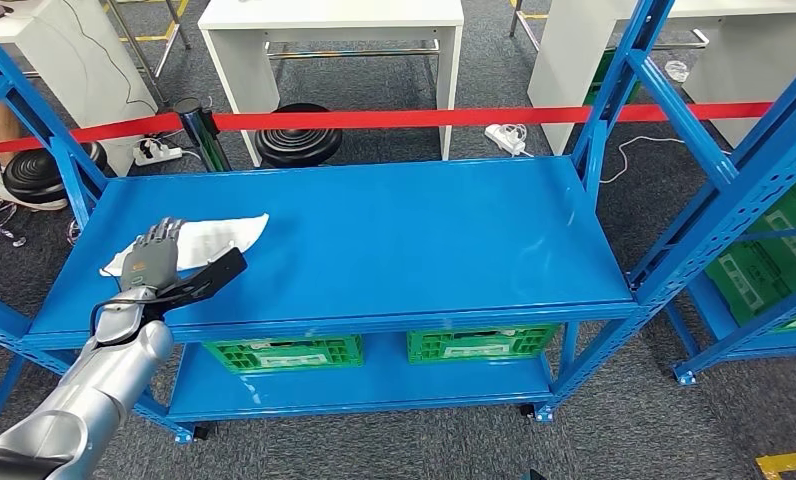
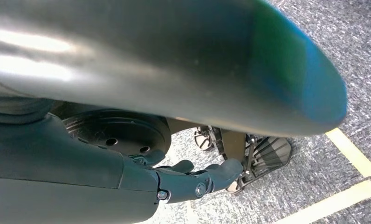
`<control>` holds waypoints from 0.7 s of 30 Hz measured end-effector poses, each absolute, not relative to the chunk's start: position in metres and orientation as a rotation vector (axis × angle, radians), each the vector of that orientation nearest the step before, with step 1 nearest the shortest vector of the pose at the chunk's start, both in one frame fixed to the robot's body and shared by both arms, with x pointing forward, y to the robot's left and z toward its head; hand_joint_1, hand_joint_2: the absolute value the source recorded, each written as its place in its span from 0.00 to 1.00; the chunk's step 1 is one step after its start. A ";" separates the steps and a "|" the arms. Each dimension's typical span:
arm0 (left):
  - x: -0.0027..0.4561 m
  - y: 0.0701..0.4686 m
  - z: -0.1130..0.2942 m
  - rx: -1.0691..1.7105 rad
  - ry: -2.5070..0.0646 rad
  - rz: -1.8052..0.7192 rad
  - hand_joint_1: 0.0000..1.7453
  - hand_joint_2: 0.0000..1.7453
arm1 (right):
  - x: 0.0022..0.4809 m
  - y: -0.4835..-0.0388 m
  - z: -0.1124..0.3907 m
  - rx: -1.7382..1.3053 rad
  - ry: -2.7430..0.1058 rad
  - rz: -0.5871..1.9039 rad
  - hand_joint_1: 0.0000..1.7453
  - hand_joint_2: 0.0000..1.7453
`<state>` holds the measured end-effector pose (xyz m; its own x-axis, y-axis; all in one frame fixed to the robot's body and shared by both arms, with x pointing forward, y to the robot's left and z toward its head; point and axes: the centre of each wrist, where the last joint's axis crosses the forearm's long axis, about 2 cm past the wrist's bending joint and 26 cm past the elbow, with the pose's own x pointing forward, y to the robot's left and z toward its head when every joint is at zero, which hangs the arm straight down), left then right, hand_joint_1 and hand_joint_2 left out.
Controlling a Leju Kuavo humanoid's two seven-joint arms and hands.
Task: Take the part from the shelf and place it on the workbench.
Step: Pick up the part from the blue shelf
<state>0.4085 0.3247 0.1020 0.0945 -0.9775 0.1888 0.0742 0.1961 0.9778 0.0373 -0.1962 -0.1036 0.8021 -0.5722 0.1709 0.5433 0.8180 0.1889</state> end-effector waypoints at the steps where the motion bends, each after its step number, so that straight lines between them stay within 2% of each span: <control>1: 0.408 0.325 0.102 1.047 -1.167 -1.045 1.00 1.00 | 0.037 -0.196 -0.104 0.133 -0.225 -0.599 0.00 0.00; 21: 0.408 0.337 0.103 1.120 -1.166 -1.075 1.00 1.00 | 0.038 -0.199 -0.104 0.116 -0.274 -0.595 0.00 0.00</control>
